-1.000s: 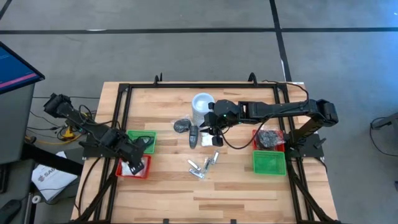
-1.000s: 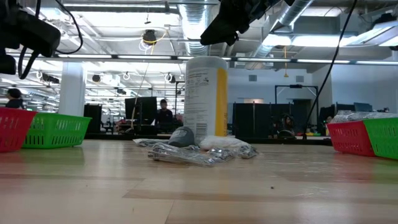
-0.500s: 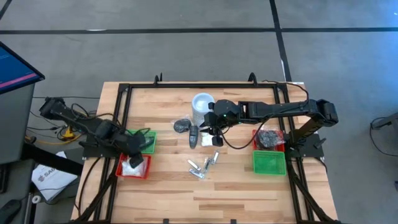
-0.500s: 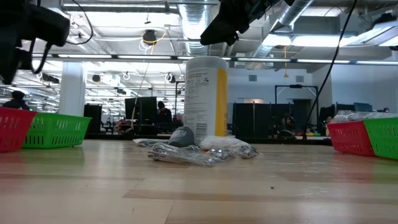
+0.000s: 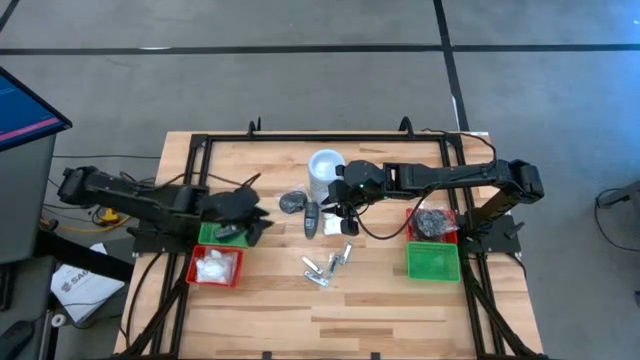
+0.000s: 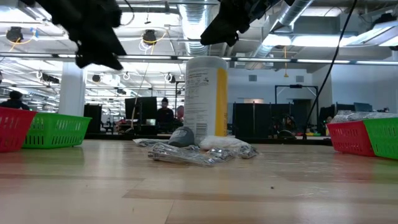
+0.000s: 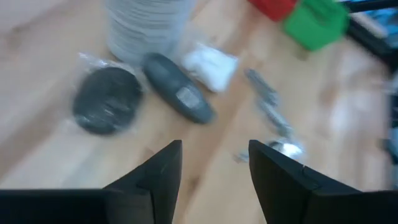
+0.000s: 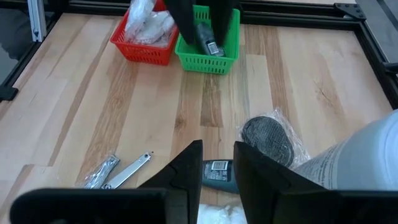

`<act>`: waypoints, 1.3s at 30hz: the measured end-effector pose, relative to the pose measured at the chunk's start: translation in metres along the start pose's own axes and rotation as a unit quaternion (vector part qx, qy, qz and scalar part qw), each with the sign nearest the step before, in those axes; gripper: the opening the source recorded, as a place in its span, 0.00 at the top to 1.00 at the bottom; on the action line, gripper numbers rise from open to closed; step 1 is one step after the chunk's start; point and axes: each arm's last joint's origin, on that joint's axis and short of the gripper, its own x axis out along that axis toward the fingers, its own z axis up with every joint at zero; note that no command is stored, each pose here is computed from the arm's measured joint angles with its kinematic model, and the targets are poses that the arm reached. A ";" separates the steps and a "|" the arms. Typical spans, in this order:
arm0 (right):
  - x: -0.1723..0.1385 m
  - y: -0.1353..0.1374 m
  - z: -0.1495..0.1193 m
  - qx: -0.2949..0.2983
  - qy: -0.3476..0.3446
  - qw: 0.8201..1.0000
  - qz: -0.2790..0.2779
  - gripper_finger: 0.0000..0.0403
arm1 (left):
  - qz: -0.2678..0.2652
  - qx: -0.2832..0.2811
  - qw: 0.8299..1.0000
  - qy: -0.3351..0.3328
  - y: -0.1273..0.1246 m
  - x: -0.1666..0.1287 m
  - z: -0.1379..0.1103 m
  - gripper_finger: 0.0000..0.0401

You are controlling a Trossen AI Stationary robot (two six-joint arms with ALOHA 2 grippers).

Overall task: Pick & Place Travel size toiletries
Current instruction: Put the gray deodorant into the left green bin

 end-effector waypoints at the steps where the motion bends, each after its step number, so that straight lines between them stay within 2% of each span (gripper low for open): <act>1: 0.000 0.000 0.000 0.000 0.000 1.000 0.000 0.80 | 0.010 0.005 1.000 -0.001 0.001 0.006 0.002 0.56; 8: 0.000 0.000 -0.001 0.000 0.004 1.000 0.000 0.80 | 0.044 0.000 0.999 -0.004 0.007 0.042 0.009 0.56; 12: 0.000 0.000 -0.002 -0.002 0.007 1.000 0.000 0.80 | 0.049 0.020 0.999 -0.006 0.008 0.057 0.010 0.56; 22: 0.000 0.000 -0.002 -0.003 0.009 1.000 -0.001 0.80 | 0.036 0.012 0.999 -0.035 0.005 0.075 0.015 0.56; 29: 0.000 0.000 -0.002 -0.003 0.010 1.000 -0.001 0.80 | 0.044 0.017 0.999 -0.016 0.005 0.087 0.009 0.55; 32: 0.000 0.000 -0.002 -0.003 0.010 1.000 -0.001 0.80 | 0.047 0.017 0.999 -0.009 0.006 0.095 0.006 0.52; 39: 0.000 0.000 -0.002 -0.003 0.010 1.000 -0.001 0.80 | 0.040 0.012 0.999 -0.021 0.004 0.110 0.004 0.37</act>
